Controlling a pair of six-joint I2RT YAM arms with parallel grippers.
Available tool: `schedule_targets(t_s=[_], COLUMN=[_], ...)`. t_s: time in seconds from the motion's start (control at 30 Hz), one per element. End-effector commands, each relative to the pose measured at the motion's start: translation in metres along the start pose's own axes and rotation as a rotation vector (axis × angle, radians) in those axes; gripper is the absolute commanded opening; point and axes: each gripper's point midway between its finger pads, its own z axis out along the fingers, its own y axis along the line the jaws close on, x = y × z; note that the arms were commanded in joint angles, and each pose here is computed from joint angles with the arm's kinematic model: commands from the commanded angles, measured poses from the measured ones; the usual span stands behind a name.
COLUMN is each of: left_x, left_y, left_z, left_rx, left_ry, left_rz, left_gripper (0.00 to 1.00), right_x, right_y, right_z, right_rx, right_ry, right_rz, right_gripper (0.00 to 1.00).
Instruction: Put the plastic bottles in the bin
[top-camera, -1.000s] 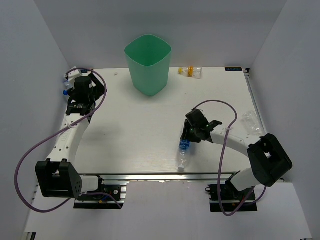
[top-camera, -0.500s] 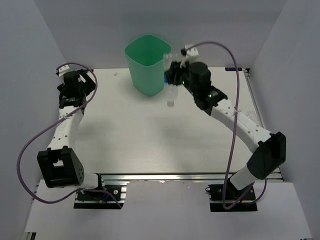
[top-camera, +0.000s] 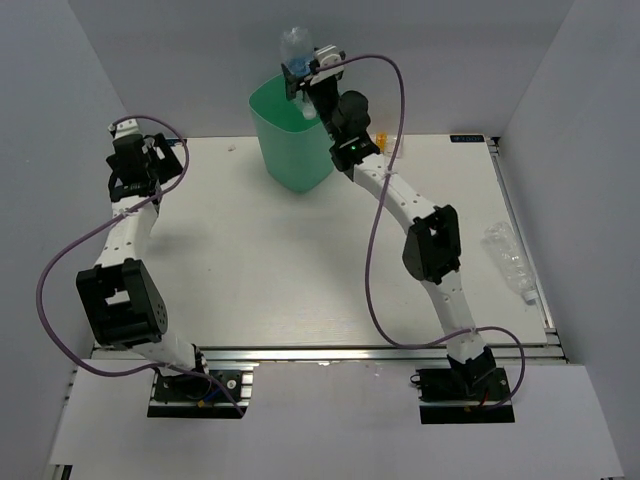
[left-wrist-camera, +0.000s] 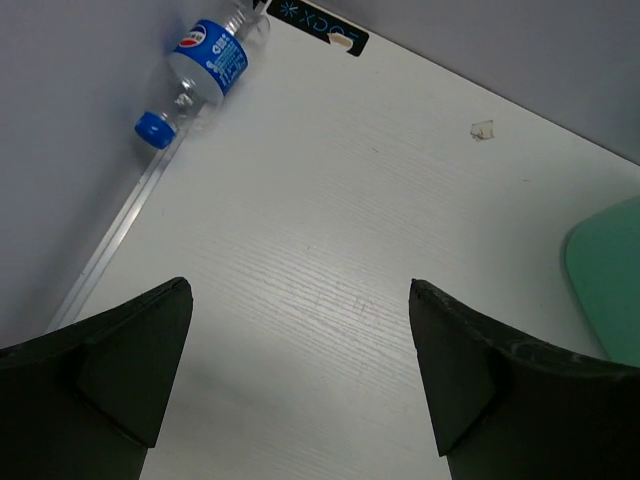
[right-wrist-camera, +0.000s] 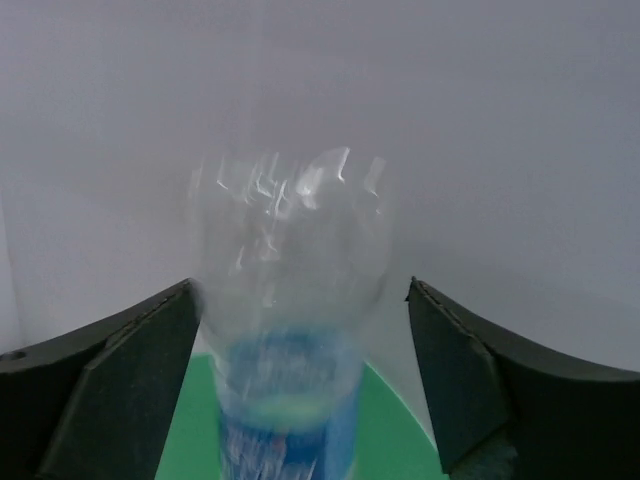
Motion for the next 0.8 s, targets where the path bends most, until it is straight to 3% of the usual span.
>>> schedule_targets(t_s=[0.0,0.13,0.23,0.33,0.37,0.43,0.47,0.57,0.6,0.63,0.67,0.7,0.77], left_x=[-0.033,-0.035,-0.048,-0.054,-0.041,-0.053,-0.032,-0.038,-0.017,-0.031,-0.030,-0.012,-0.022], left_y=[-0.001,0.003,0.003,0.009,0.017,0.031,0.043,0.065,0.076,0.079,0.082,0.086,0.081], left_z=[0.003,0.019,0.032,0.045,0.059,0.071,0.088,0.110,0.129,0.133,0.140,0.158,0.169], left_rx=[0.016,0.001,0.027,0.022,-0.003,-0.057,-0.087,-0.160,-0.184,-0.204,-0.203,-0.196,-0.174], left_ry=[-0.074,-0.046,-0.080,-0.090,-0.045,-0.048,0.023,0.045,0.093,0.089,0.102,0.145,0.118], left_rz=[0.063,0.087,0.111,0.157,0.177,0.243,0.264,0.314,0.324,0.324,0.325,0.341,0.358], left_gripper=[0.98,0.98,0.98,0.98,0.98,0.98,0.98,0.98,0.98,0.98,0.98,0.98,0.98], right_x=[-0.041,-0.041,-0.094,-0.109,-0.108,-0.097,-0.083,-0.059,-0.049,-0.042,-0.043,-0.016,-0.008], right_y=[-0.025,-0.021,-0.029,-0.031,-0.030,-0.037,-0.045,-0.067,-0.070,-0.076,-0.089,-0.089,-0.107], right_z=[0.013,0.008,0.002,-0.007,-0.019,-0.039,-0.063,-0.116,-0.128,-0.139,-0.151,-0.171,-0.193], right_rx=[0.024,-0.021,-0.039,-0.052,-0.065,-0.029,0.017,0.108,0.125,0.147,0.182,0.194,0.260], right_ry=[-0.201,-0.160,-0.190,-0.132,-0.062,0.025,0.109,0.224,0.270,0.305,0.326,0.411,0.440], right_rz=[0.036,0.031,0.034,0.067,0.084,0.088,0.084,0.069,0.069,0.073,0.072,0.079,0.081], right_gripper=[0.89,0.89,0.89,0.89,0.89,0.89,0.89,0.89,0.89,0.89,0.89,0.89,0.89])
